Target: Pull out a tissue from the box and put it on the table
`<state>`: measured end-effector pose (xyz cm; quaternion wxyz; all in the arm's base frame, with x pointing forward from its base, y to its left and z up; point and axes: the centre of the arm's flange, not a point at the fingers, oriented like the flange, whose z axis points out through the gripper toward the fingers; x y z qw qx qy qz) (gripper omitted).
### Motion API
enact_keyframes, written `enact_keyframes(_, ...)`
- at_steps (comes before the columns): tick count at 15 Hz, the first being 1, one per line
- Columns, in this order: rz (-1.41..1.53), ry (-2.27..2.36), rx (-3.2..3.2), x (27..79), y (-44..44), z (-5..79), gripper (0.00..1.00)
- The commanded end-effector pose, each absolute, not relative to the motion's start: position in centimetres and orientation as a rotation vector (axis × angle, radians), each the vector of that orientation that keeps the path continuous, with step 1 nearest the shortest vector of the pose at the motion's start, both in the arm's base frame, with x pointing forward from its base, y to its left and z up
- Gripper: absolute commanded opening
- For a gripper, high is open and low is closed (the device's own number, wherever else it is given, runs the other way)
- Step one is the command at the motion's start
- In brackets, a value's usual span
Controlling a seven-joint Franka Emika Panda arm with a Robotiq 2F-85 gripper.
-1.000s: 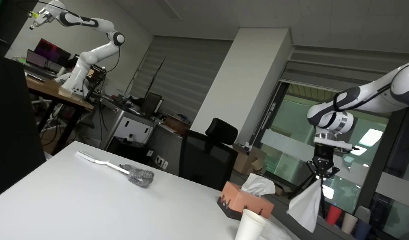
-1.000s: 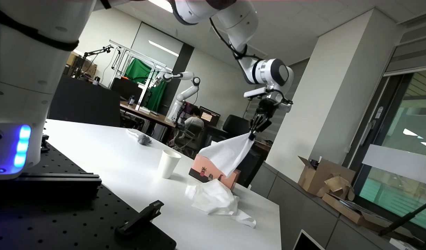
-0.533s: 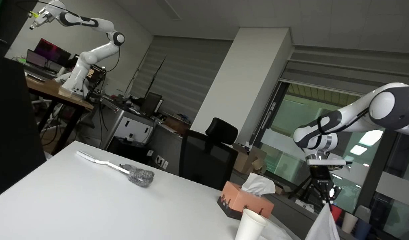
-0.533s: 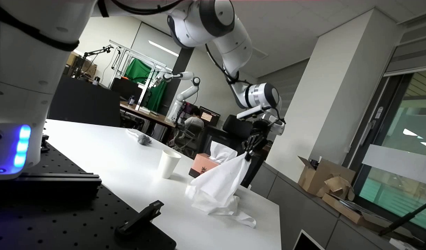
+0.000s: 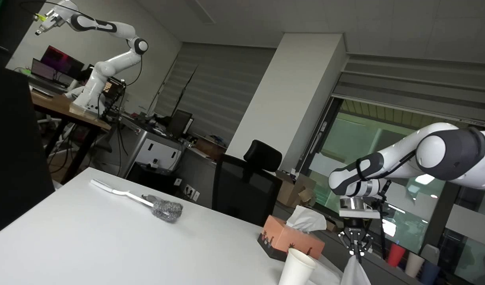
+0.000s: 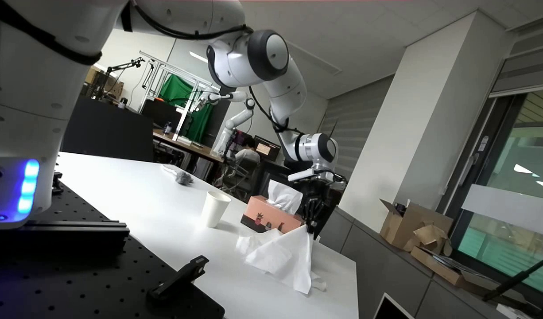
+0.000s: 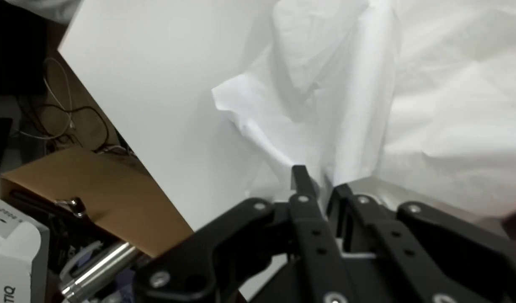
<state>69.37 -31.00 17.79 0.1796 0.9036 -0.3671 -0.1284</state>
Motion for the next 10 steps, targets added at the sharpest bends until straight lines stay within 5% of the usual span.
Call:
enact_keyframes(1, -0.106, -1.158, 2.582, 71.4, -30.6, 18.1, 0.47)
enact_keyframes(9, 0.350, -1.502, 2.634, 73.5, -31.1, 23.1, 0.99)
enact_keyframes(10, 0.290, -1.380, 2.643, 74.3, -31.3, 20.7, 0.82)
